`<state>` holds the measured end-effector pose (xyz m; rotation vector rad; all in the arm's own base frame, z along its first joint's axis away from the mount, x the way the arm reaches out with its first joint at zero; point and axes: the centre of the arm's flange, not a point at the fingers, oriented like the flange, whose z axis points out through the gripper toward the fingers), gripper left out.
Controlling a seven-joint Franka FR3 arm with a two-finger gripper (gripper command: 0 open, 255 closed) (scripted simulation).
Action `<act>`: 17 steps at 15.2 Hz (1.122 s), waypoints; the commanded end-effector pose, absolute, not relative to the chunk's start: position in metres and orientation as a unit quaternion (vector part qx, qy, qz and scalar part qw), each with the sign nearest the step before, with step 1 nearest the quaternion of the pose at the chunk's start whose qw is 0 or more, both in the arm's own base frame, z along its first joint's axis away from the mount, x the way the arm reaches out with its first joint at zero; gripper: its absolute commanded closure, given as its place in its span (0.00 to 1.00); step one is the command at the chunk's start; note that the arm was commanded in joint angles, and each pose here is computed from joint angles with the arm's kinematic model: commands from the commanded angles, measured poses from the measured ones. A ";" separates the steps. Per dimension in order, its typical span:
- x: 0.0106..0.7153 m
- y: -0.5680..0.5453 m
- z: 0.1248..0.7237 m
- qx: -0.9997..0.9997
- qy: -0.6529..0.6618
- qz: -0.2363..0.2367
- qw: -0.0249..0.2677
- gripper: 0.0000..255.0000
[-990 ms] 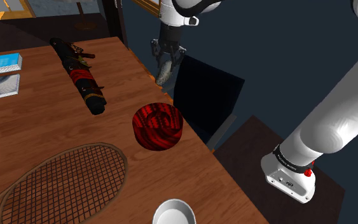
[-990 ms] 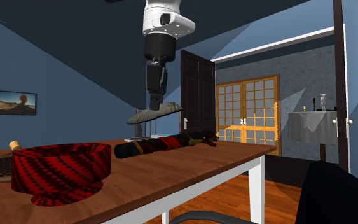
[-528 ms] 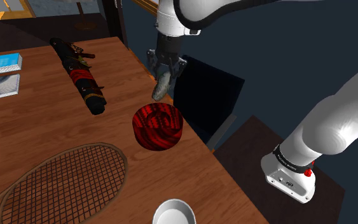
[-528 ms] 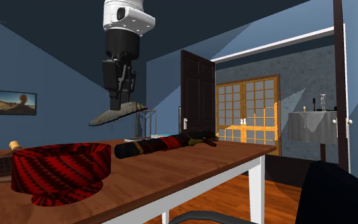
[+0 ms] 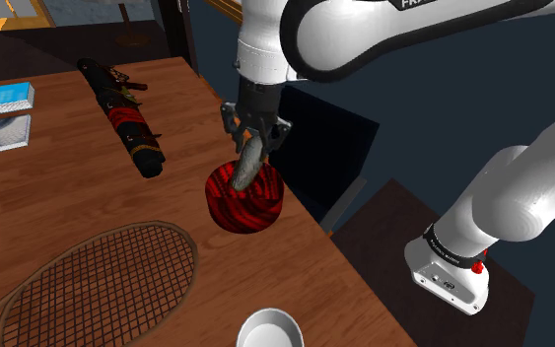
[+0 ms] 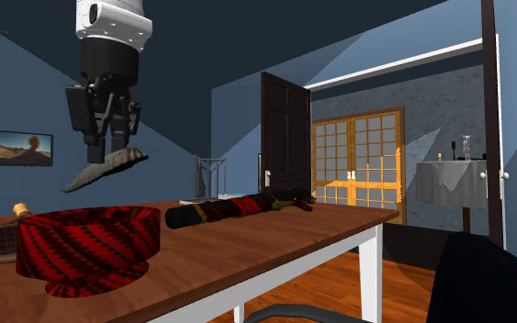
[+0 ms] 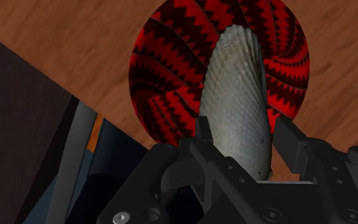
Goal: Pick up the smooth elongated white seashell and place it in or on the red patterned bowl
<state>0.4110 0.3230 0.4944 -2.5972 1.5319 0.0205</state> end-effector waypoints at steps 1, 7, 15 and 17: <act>0.408 0.326 0.485 -0.859 0.508 0.007 0.063 1.00; 0.408 0.326 0.454 -0.859 0.508 0.007 0.063 1.00; 0.408 0.326 0.431 -0.859 0.508 0.007 0.063 1.00; 0.408 0.326 0.431 -0.859 0.508 0.007 0.063 1.00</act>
